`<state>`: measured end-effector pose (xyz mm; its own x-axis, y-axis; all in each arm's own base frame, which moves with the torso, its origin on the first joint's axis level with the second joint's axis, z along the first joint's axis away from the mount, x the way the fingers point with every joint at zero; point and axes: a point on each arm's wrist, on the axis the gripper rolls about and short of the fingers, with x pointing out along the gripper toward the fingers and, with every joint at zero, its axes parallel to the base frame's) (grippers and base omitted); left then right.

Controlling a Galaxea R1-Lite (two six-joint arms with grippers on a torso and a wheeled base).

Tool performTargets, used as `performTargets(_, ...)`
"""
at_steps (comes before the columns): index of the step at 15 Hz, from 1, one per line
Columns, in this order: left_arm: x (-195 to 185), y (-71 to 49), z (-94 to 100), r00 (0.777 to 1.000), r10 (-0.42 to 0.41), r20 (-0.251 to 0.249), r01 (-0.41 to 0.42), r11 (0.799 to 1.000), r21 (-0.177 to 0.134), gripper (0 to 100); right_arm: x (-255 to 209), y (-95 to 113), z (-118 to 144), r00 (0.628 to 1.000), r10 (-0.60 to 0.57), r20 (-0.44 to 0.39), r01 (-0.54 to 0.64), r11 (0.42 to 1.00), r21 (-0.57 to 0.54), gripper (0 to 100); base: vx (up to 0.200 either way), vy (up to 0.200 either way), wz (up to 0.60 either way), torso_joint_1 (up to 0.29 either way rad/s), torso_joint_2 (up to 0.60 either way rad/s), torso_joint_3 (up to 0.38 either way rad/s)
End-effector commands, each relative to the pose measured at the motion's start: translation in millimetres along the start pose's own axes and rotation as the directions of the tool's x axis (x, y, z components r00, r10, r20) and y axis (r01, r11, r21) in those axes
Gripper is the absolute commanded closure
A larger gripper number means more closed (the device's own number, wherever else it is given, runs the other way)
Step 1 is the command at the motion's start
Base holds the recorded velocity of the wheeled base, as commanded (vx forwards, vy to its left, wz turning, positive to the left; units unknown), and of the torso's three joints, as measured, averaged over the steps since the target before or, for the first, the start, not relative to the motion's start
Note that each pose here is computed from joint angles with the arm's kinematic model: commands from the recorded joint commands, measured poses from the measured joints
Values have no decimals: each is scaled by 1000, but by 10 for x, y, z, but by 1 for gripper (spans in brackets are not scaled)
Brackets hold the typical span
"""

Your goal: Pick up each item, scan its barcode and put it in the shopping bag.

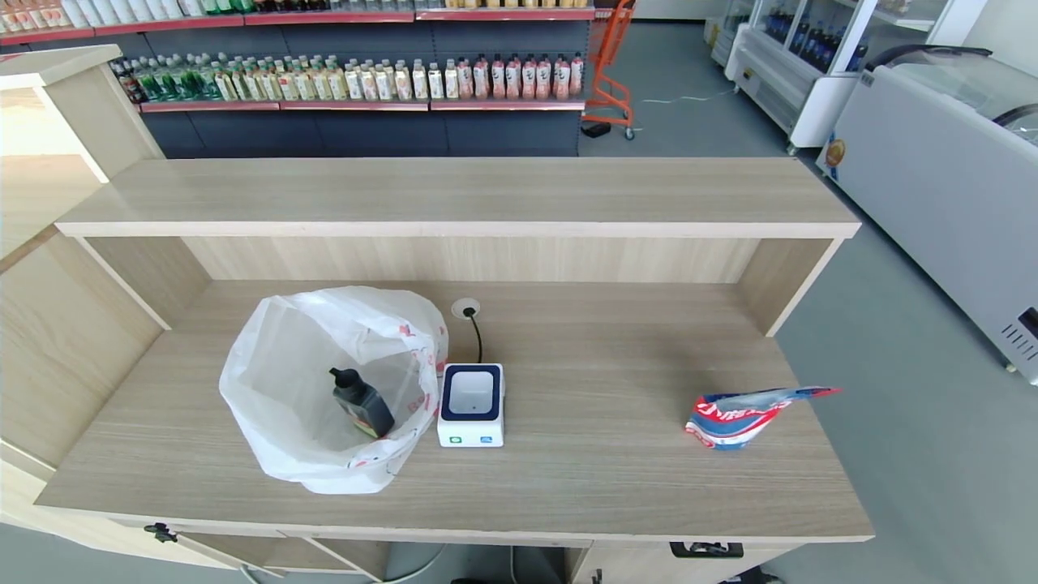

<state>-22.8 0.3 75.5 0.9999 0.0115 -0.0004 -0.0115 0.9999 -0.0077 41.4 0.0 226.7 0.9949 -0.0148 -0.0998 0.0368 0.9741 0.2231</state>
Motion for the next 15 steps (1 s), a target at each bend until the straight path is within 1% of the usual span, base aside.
performTargets(1,0,0,0,1000,1,0,-1,1000,0,0,1522,11,351,886,-247,-393,390,856,340,0,0,0,0,0,0,0)
performTargets(2,0,0,0,1000,1,0,-1,1000,0,0,1672,-37,198,841,-270,-468,472,789,393,0,0,0,0,0,0,0)
performTargets(3,0,0,0,1000,1,0,-1,1000,0,0,1729,-57,113,821,-273,-502,504,760,411,0,0,0,0,0,0,0)
performTargets(4,0,0,0,1000,1,0,-1,1000,0,0,1830,-103,-91,769,-279,-575,575,695,432,0,0,0,0,0,0,0)
performTargets(5,0,0,0,1000,1,0,-1,1000,0,0,1857,-112,-130,758,-279,-590,588,684,432,0,0,0,0,0,0,0)
performTargets(6,0,0,0,1000,1,0,-1,1000,0,0,1987,-129,-256,727,-257,-637,626,630,460,0,0,0,0,0,0,0)
performTargets(7,0,0,0,1000,-1,0,1,1000,0,0,2057,-138,-300,723,-248,-644,631,615,472,0,0,0,0,0,0,0)
performTargets(10,0,0,0,1000,1,0,-1,1000,0,0,2318,-181,-472,713,-246,-657,639,614,464,0,0,0,0,0,0,0)
performTargets(11,0,0,0,1000,-1,0,1,1000,0,0,2401,-198,-542,705,-248,-665,645,614,455,0,0,0,0,0,0,0)
performTargets(12,0,0,0,1000,1,0,-1,1000,0,0,2444,-201,-569,705,-247,-665,644,616,454,0,0,0,0,0,0,0)
performTargets(15,0,0,0,1000,1,0,-1,1000,0,0,2694,-58,-848,699,-201,-687,613,662,430,0,0,0,0,0,0,0)
